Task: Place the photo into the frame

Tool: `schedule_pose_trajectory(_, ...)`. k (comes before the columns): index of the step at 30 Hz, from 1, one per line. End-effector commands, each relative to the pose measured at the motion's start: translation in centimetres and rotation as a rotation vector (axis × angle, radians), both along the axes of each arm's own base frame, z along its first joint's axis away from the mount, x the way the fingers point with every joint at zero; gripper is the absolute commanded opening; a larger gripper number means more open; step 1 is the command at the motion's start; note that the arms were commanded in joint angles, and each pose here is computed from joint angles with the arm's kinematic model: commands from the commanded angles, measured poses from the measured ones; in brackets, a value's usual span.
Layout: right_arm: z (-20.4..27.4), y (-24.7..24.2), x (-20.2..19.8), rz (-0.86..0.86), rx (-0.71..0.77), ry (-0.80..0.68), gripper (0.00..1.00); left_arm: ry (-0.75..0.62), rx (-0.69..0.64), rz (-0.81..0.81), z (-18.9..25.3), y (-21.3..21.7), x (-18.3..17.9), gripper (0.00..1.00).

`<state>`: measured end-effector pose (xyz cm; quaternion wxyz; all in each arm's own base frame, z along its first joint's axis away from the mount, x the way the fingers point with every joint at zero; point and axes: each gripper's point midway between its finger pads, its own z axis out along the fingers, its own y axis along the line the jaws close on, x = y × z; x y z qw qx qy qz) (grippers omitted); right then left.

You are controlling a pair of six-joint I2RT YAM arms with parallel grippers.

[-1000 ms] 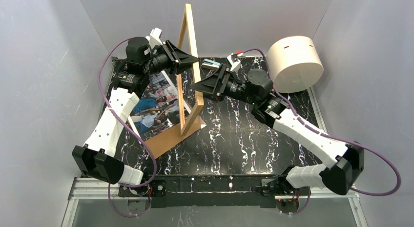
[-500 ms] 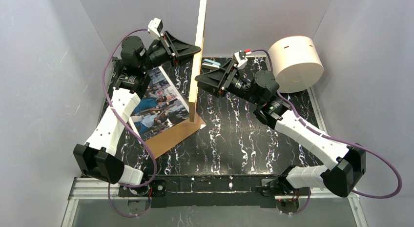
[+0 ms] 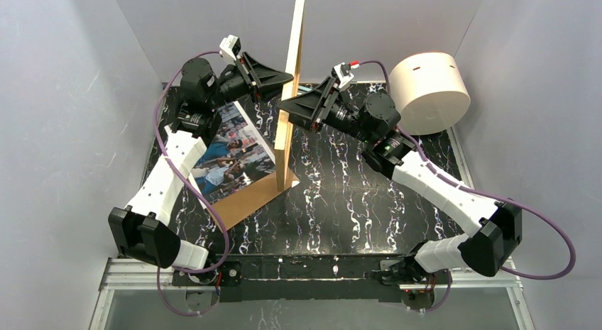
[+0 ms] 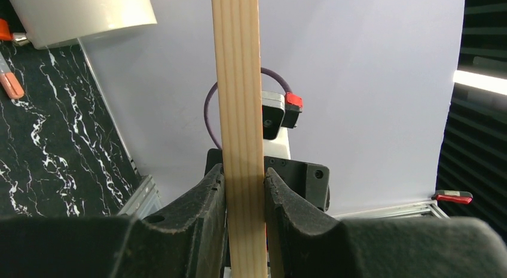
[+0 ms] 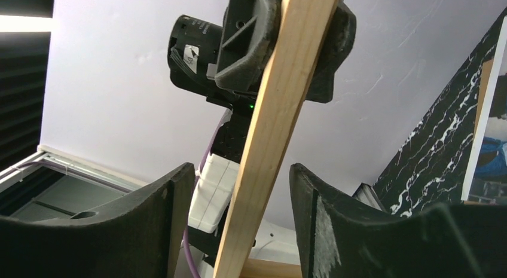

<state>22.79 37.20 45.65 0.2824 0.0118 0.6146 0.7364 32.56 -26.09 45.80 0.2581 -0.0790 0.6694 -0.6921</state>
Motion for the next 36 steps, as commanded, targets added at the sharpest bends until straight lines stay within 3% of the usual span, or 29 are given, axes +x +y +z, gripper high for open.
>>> schedule_pose_trajectory(1, 2.0, 0.1, -0.6, 0.037, 0.031, -0.068, 0.63, -0.158, -0.044, -0.003, 3.9, 0.8, -3.1, 0.00)
schedule_pose_trajectory(5, 1.0, 0.1, -0.4, 0.026, 0.003, -0.038, 0.24, -0.150, -0.028, 0.008, 3.2, 1.0, -3.2, 0.00)
schedule_pose_trajectory(6, 0.7, -0.1, -0.3, 0.012, -0.010, -0.032, 0.19, -0.146, -0.019, 0.016, 2.9, 1.0, -3.1, 0.02)
schedule_pose_trajectory(8, -0.2, -0.6, 0.0, -0.028, -0.051, -0.015, 0.11, -0.136, 0.016, 0.035, 2.0, 1.1, -2.9, 0.17)
schedule_pose_trajectory(14, -2.3, -2.5, 0.5, -0.142, -0.212, -0.003, 0.02, -0.055, 0.190, 0.109, -2.7, 1.8, -1.8, 0.74)
schedule_pose_trajectory(19, -6.7, -4.5, 1.1, -0.221, -0.484, 0.047, 0.01, -0.031, 0.275, 0.130, -5.1, 2.4, -1.7, 0.98)
schedule_pose_trajectory(25, -14.5, -6.5, 1.1, -0.203, -0.845, 0.151, 0.01, 0.008, 0.501, 0.231, -9.2, 4.8, -1.0, 0.98)
schedule_pose_trajectory(31, -19.5, -4.7, 0.2, -0.064, -0.913, 0.218, 0.01, 0.157, 0.703, 0.415, -14.6, 8.8, -0.1, 0.98)
schedule_pose_trajectory(36, -26.1, -4.5, 0.9, -0.076, -1.074, 0.378, 0.01, 0.221, 0.793, 0.476, -18.1, 10.6, -0.3, 0.98)
